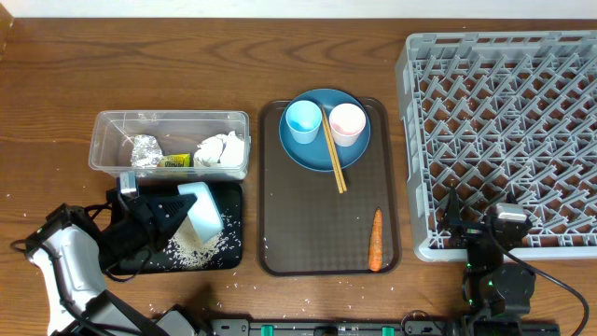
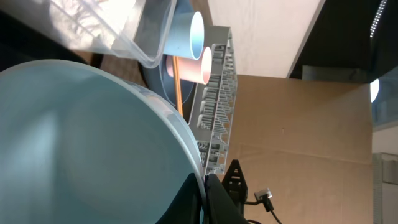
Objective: Sort waste into correct bins and load items into the dishwasher rack
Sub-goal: 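Carry the empty bowl back and set it on the brown tray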
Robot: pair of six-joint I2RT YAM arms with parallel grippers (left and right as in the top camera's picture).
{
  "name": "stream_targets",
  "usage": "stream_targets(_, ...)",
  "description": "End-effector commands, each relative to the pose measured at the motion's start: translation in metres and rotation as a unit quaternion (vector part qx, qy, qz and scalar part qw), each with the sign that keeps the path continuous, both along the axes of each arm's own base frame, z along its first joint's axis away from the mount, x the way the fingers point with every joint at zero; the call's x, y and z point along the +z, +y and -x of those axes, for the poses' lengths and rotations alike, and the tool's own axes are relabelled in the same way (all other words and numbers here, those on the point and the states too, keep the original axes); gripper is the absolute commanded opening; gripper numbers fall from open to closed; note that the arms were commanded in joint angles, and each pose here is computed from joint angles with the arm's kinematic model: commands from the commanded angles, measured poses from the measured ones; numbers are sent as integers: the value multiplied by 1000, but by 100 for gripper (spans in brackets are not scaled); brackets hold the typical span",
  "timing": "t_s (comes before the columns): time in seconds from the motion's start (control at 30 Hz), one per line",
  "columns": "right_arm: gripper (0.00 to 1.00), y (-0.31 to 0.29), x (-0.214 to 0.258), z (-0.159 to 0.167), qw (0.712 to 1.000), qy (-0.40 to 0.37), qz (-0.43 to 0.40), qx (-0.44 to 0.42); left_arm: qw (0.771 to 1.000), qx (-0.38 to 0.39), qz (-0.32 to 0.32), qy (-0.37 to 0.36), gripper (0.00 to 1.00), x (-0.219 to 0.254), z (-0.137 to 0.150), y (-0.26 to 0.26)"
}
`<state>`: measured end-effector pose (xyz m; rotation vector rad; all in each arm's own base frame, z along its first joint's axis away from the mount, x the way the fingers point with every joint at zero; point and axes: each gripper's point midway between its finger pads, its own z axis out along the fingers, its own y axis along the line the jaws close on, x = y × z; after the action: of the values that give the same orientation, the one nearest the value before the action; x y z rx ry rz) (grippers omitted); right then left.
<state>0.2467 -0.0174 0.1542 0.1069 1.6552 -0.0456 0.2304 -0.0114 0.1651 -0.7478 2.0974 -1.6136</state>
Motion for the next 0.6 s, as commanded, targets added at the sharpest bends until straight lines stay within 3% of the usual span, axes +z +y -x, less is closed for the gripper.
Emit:
stream_targets(0.0, 99, -1, -2, 0, 1000, 3, -1, -2, 1000, -4, -18, -7, 6, 5, 2, -1)
stream_targets(0.23, 99, -1, -1, 0, 1000, 2, -1, -2, 997, -7, -70, -43, 6, 31, 6, -3)
stream_targets(0.57, 99, -1, -2, 0, 1000, 3, -1, -2, 985, -24, -171, 0, 6, 25, 21, -20)
